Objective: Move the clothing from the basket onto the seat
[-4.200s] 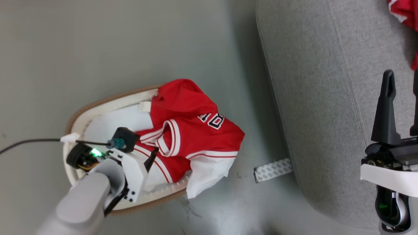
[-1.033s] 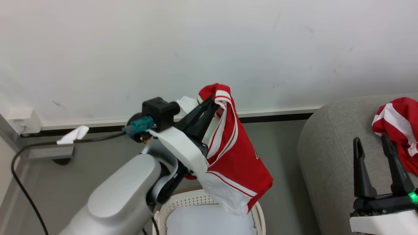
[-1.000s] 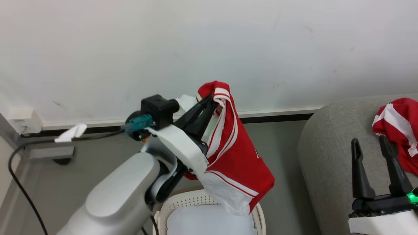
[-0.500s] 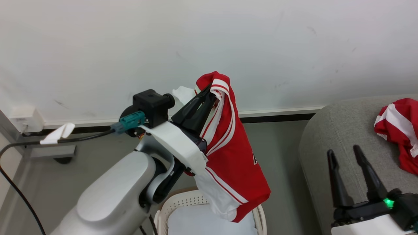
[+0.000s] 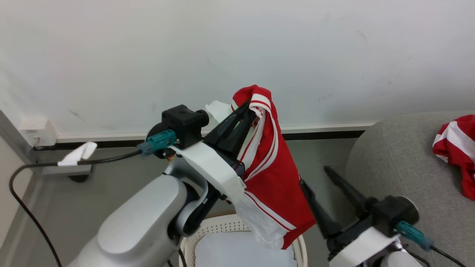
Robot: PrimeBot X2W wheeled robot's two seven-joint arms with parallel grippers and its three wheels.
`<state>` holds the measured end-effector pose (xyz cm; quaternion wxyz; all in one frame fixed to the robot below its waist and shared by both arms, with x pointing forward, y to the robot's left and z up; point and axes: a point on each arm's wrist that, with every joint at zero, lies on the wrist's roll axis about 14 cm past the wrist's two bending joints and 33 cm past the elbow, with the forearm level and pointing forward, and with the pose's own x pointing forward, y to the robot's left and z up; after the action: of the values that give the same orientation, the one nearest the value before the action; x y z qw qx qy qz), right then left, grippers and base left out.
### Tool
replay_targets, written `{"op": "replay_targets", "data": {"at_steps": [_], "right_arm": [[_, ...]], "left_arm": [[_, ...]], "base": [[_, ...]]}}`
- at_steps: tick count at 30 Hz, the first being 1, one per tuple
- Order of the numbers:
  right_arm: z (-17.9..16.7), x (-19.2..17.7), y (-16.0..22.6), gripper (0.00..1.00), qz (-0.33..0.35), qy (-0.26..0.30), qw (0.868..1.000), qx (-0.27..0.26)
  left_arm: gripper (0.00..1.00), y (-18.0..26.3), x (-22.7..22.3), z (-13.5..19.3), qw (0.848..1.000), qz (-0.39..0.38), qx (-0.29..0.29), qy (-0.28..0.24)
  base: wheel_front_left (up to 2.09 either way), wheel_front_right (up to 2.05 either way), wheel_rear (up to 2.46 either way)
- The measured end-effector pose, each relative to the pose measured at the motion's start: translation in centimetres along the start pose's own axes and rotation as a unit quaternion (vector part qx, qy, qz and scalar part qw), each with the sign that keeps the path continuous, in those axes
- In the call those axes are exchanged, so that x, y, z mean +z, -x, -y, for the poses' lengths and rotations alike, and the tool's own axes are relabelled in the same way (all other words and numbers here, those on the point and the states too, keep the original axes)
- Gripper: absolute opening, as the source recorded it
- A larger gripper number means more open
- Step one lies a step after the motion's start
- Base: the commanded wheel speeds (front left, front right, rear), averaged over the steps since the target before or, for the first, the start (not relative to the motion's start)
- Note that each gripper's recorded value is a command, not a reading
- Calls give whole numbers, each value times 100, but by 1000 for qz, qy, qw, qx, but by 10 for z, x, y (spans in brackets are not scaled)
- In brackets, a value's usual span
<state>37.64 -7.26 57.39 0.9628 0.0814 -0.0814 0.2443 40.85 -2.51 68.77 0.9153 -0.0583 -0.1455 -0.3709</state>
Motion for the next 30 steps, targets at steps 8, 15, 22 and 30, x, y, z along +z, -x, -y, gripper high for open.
{"op": "replay_targets", "data": {"at_steps": [8, 15, 22, 30], "right_arm": [[-23, -32, -25, 100, -87, -1, 995, 53], [-36, -69, -31, 100, -159, 0, 984, 84], [-58, -83, -39, 100, -173, 0, 978, 117], [-83, -95, -44, 0, -177, -13, 973, 148]], "left_arm": [[0, 7, -1, 6, 1000, -4, -1, 2], [0, 17, 5, 21, 1000, -4, -13, -5], [0, 32, 12, 30, 1000, -10, -13, -17], [0, 45, 20, 30, 1000, -10, -2, -26]], "base": [[0, 0, 0], [0, 0, 0], [0, 0, 0], [0, 0, 0]]}}
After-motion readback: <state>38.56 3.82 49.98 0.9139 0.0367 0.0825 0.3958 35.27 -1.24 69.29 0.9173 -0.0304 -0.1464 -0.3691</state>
